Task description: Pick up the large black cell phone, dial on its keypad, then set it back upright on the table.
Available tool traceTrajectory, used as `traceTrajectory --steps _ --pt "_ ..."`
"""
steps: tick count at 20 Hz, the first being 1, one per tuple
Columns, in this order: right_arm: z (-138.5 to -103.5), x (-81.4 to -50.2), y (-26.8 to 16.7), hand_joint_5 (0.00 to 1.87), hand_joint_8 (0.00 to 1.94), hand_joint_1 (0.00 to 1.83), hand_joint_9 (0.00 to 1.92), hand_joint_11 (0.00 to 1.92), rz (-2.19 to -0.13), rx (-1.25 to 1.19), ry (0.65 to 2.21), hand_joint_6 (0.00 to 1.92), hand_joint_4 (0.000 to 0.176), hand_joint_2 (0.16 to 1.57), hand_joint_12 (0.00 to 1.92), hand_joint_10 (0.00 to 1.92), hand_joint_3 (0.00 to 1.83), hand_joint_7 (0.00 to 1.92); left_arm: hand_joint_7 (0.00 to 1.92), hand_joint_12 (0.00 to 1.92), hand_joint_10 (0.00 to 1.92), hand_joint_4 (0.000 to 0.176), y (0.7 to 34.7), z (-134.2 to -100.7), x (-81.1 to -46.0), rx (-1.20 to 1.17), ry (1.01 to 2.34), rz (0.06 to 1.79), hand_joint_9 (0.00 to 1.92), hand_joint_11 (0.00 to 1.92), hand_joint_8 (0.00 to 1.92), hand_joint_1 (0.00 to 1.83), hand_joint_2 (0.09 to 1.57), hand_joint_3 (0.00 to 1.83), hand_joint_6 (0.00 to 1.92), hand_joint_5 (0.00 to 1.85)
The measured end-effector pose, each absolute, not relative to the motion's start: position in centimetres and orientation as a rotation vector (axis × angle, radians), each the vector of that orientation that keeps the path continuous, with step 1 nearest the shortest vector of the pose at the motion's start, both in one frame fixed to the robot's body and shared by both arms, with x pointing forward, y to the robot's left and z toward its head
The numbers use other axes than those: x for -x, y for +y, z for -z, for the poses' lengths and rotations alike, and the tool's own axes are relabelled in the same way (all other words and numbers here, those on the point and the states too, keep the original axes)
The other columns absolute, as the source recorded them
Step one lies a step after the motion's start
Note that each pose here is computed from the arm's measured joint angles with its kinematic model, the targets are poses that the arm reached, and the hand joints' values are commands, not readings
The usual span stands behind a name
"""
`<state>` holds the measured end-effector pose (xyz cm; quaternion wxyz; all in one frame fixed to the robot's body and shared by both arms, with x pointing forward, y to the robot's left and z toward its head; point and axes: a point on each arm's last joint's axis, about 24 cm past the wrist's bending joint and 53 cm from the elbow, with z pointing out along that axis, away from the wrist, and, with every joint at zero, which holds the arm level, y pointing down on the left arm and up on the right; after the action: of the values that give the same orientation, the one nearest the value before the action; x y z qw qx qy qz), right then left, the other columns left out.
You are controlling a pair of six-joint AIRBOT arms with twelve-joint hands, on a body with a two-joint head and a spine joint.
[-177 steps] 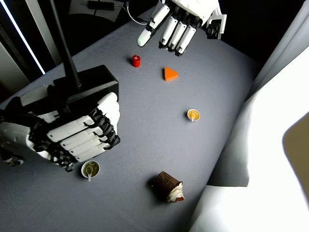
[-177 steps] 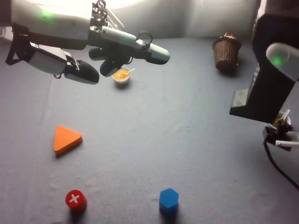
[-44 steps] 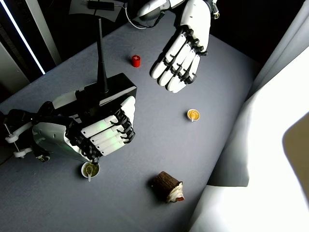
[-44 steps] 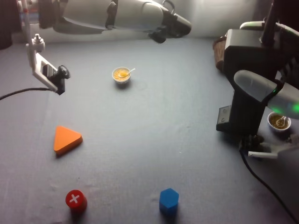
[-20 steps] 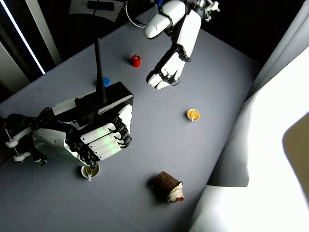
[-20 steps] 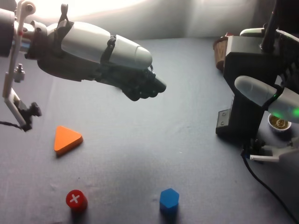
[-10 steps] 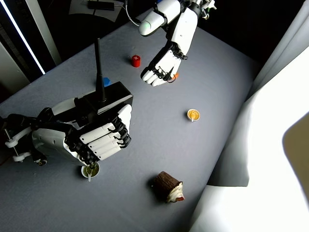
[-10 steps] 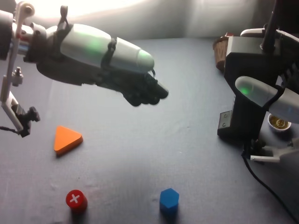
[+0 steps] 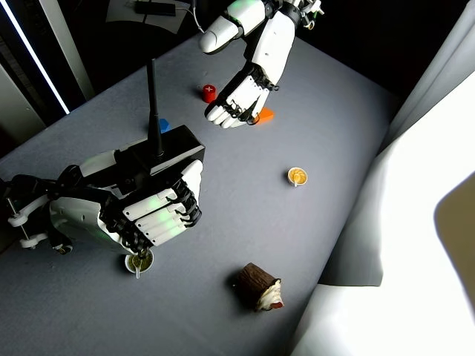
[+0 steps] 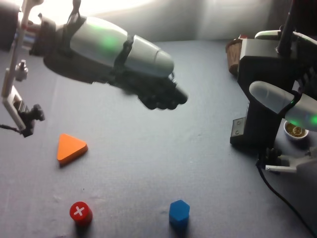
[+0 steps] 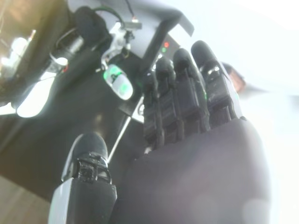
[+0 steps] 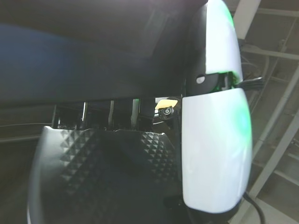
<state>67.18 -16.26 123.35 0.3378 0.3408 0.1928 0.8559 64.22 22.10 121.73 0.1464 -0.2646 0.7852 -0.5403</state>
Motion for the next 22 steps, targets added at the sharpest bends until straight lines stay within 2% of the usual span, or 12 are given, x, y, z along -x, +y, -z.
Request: traceTrajectory --steps 8,9,10,11,15,16,17,18,19,20,21,22 --pt "-123.29 -67.12 -16.32 0.95 1.29 1.37 0.87 0.91 -2.231 -0.887 0.502 0.82 0.000 1.16 1.16 1.36 0.00 0.78 0.42 0.74 0.01 0.023 21.08 -121.36 -63.76 0.740 2.305 1.551 0.33 0.00 0.01 0.00 1.23 0.00 0.01 0.42" --pt "-123.29 -67.12 -16.32 0.98 1.09 1.46 0.88 0.86 -2.231 -0.887 0.502 0.84 0.000 1.12 1.48 1.18 0.00 0.83 0.41 0.74 0.00 0.022 21.07 -121.43 -63.78 0.740 2.303 1.553 0.32 0.00 0.00 0.00 1.23 0.00 0.00 0.42" --pt "-123.29 -67.12 -16.32 0.94 1.04 1.48 0.86 0.84 -2.231 -0.886 0.503 0.92 0.000 1.13 1.56 1.18 0.00 0.84 0.41 0.73 0.00 0.023 21.05 -121.52 -63.78 0.740 2.302 1.556 0.31 0.00 0.00 0.00 1.23 0.00 0.00 0.43" --pt "-123.29 -67.12 -16.32 0.88 1.10 1.39 0.86 0.76 -2.231 -0.887 0.502 1.05 0.000 1.15 1.31 1.31 0.00 0.84 0.41 0.71 0.00 0.021 21.03 -121.66 -63.79 0.743 2.299 1.562 0.32 0.00 0.00 0.00 1.23 0.00 0.00 0.43" --pt "-123.20 -67.04 -16.36 0.71 1.19 1.34 0.89 0.73 -2.232 -0.886 0.503 1.22 0.000 1.18 1.18 1.36 0.00 0.83 0.39 0.75 0.00 0.021 21.11 -121.72 -63.85 0.746 2.297 1.562 0.31 0.00 0.00 0.00 1.23 0.00 0.00 0.42" --pt "-123.21 -67.02 -16.41 0.70 1.26 1.22 0.78 0.70 -2.231 -0.885 0.501 1.29 0.000 1.21 1.18 0.91 0.00 0.86 0.39 0.75 0.00 0.023 21.11 -121.71 -63.84 0.746 2.297 1.562 0.31 0.00 0.00 0.01 1.23 0.00 0.00 0.42" --pt "-123.22 -67.03 -16.44 0.70 1.26 1.22 0.78 0.70 -2.229 -0.884 0.501 1.29 0.000 1.21 1.18 0.91 0.00 0.86 0.39 0.75 0.00 0.023 21.11 -121.72 -63.85 0.746 2.296 1.562 0.31 0.00 0.00 0.01 1.23 0.00 0.00 0.42" --pt "-123.18 -67.06 -16.41 0.63 0.68 1.21 0.77 0.63 -2.227 -0.886 0.503 0.58 0.000 1.19 1.19 0.59 0.00 0.70 0.39 0.74 0.00 0.024 21.10 -121.72 -63.82 0.746 2.298 1.563 0.30 0.00 0.00 0.00 1.23 0.00 0.00 0.39" --pt "-123.16 -67.08 -16.37 0.69 0.32 1.20 0.74 0.59 -2.226 -0.886 0.507 0.22 0.000 1.18 1.18 0.49 0.00 0.73 0.39 0.74 0.00 0.023 21.10 -121.71 -63.82 0.746 2.298 1.562 0.31 0.00 0.00 0.01 1.23 0.00 0.00 0.39" --pt "-123.14 -67.09 -16.36 0.70 0.14 1.18 0.72 0.55 -2.227 -0.887 0.506 0.07 0.000 1.19 1.16 0.40 0.00 0.74 0.40 0.76 0.01 0.017 21.10 -121.72 -63.82 0.746 2.298 1.563 0.32 0.00 0.00 0.02 1.23 0.00 0.01 0.42" --pt "-123.16 -67.07 -16.32 0.70 0.14 1.18 0.72 0.55 -2.228 -0.885 0.508 0.07 0.000 1.19 1.16 0.40 0.00 0.74 0.40 0.76 0.01 0.017 21.10 -121.72 -63.82 0.746 2.298 1.563 0.32 0.00 0.00 0.02 1.23 0.00 0.01 0.42" --pt "-123.16 -67.06 -16.34 0.72 0.01 1.16 0.72 0.52 -2.228 -0.885 0.507 0.00 0.000 1.20 1.12 0.23 0.00 0.73 0.40 0.76 0.00 0.018 21.10 -121.71 -63.82 0.746 2.298 1.563 0.32 0.00 0.00 0.00 1.23 0.00 0.00 0.41"
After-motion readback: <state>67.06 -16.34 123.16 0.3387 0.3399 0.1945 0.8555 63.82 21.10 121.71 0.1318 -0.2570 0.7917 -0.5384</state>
